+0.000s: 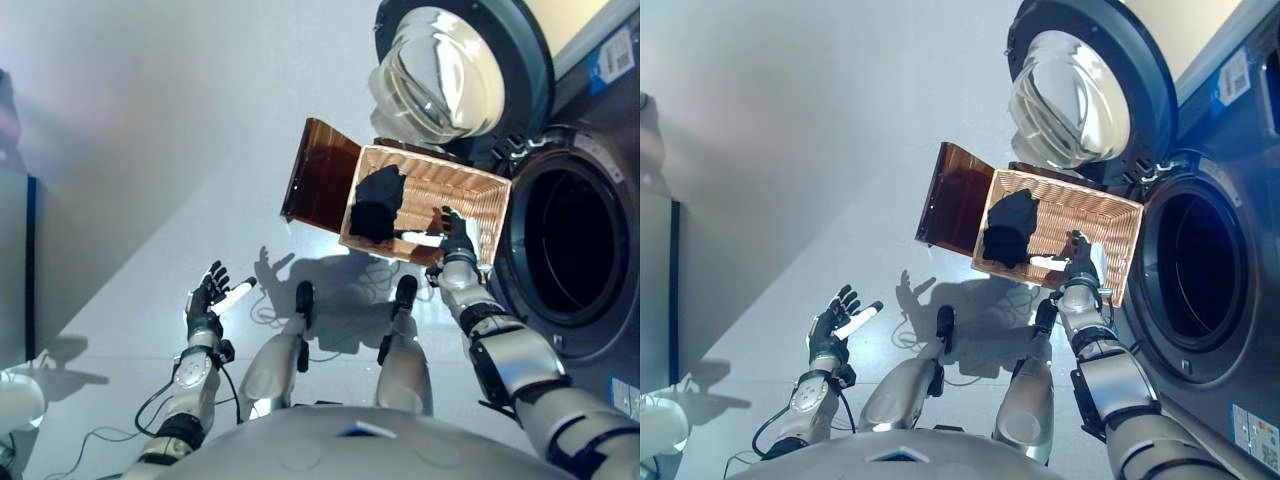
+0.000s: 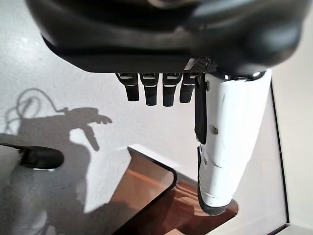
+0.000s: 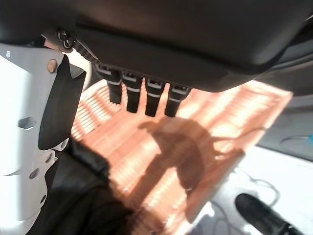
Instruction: Pick up the clothes and place them into the washing machine
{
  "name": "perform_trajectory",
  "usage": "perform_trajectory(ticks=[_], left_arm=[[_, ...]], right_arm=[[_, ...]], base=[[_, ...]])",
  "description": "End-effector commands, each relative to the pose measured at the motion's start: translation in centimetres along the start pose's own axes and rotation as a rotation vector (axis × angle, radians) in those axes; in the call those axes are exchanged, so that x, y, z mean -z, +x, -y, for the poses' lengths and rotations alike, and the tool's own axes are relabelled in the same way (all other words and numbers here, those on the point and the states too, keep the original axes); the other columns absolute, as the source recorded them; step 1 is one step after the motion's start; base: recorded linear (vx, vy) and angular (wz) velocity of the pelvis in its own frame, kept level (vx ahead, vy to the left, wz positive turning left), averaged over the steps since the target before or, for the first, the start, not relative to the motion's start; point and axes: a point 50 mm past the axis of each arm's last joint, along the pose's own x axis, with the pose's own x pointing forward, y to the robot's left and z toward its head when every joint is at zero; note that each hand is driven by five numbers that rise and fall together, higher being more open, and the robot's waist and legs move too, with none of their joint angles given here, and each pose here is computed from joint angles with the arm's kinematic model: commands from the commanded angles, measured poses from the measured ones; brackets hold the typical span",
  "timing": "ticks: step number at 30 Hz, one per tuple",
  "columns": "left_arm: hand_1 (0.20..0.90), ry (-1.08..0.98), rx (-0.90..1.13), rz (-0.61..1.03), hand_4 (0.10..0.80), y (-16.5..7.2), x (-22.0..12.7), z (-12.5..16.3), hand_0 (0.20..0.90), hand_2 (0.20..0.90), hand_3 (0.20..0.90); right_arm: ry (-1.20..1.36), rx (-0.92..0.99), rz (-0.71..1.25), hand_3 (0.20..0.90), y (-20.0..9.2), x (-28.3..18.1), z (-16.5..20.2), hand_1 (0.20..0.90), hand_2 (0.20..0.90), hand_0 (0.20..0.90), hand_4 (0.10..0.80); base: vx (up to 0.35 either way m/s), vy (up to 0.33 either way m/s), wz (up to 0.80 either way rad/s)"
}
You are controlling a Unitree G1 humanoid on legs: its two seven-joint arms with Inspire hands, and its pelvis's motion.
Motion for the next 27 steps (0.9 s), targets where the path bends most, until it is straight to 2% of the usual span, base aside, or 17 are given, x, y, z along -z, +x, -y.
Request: perform_trajectory(ticks=[1,9,15,23,27], left_arm=[[0.900,0.015,-0.009,0.162,0.800,0.6,-3.4,-1.4,0.900,0.900,0.900],[0.900,0.036,0.012,0.197,0.800,0.8,-4.3,-1.4,0.900,0.900,0.900],[0.900,0.045,0.032,0.208,0.800,1.0,-4.6,-0.7,0.900,0.900,0.900],[0.900,0.056,0.029,0.257,0.800,1.5,-6.0,-0.3,0.900,0.900,0.900],[0.900,0.060,0.016,0.252,0.800,1.6,-5.9,-0.5,0.900,0.900,0.900]], right_arm=[[0.040,0.099,0.119,0.900,1.5,-4.8,2.4,0.900,0.900,0.900,0.800],[0.086,0.204,0.193,0.900,2.4,-8.5,5.4,0.900,0.900,0.900,0.800],[0.082,0.258,0.177,0.900,2.7,-9.1,6.9,0.900,0.900,0.900,0.800],[0.104,0.273,0.176,0.900,2.7,-9.9,6.8,0.900,0.900,0.900,0.800],[0.111,0.244,0.170,0.900,2.6,-9.7,5.7,0.900,0.900,0.900,0.800]], base=[[-0.026,0.019,0.08],[-0.021,-0.001,0.12],[0.001,0.018,0.16],[-0.006,0.018,0.15],[0.017,-0.002,0.18]])
